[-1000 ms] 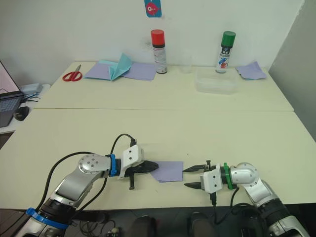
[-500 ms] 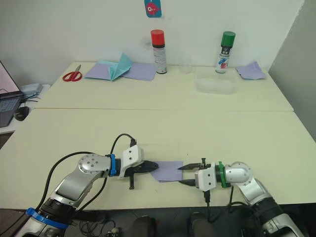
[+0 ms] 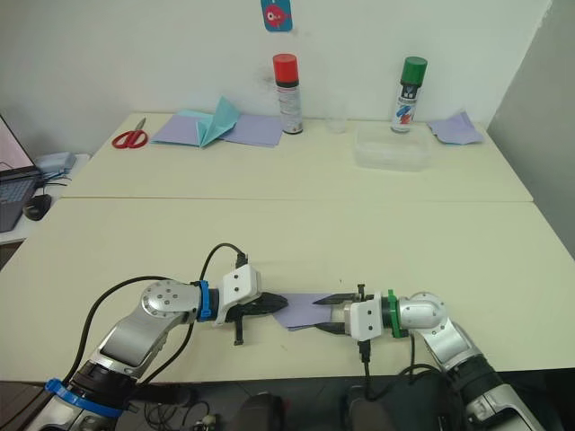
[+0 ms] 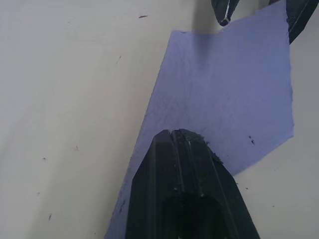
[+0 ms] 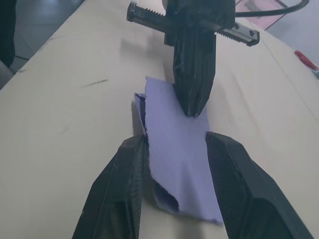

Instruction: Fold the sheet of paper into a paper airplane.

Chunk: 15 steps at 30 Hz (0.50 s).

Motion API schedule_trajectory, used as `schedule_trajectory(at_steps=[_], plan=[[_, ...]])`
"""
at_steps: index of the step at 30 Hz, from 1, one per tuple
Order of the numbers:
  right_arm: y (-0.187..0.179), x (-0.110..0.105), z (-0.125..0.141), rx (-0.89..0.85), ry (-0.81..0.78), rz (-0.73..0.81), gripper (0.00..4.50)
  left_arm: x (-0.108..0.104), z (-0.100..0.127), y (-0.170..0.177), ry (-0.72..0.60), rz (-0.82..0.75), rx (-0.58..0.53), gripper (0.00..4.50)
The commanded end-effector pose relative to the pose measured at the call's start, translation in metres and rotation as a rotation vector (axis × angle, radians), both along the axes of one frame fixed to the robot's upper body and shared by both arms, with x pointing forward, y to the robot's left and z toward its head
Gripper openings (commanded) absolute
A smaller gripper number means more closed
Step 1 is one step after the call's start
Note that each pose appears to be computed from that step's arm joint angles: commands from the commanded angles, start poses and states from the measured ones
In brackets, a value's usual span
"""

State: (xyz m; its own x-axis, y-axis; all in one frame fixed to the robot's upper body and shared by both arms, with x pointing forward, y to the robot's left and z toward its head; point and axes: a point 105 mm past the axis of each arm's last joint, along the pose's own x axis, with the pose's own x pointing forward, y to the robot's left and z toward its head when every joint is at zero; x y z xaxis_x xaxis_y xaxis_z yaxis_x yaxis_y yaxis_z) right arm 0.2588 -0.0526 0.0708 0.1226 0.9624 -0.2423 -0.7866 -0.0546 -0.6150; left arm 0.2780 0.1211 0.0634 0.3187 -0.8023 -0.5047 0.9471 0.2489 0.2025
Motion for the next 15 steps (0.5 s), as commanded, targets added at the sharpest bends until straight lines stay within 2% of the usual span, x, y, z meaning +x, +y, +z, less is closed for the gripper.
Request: schedule_trajectory(at_steps=[1, 15], plan=[[0.0077, 0.0023, 0.0070, 0.025, -0.014, 0.013, 1.98, -0.0067, -0.0214, 0.0102, 0.064, 0.026, 0.074, 0.00], [0.0122, -0.0053, 0.0155, 0.039, 0.020, 0.060, 1.98, -0.0061, -0.0204, 0.0109, 0.056, 0.026, 0.079, 0.00]])
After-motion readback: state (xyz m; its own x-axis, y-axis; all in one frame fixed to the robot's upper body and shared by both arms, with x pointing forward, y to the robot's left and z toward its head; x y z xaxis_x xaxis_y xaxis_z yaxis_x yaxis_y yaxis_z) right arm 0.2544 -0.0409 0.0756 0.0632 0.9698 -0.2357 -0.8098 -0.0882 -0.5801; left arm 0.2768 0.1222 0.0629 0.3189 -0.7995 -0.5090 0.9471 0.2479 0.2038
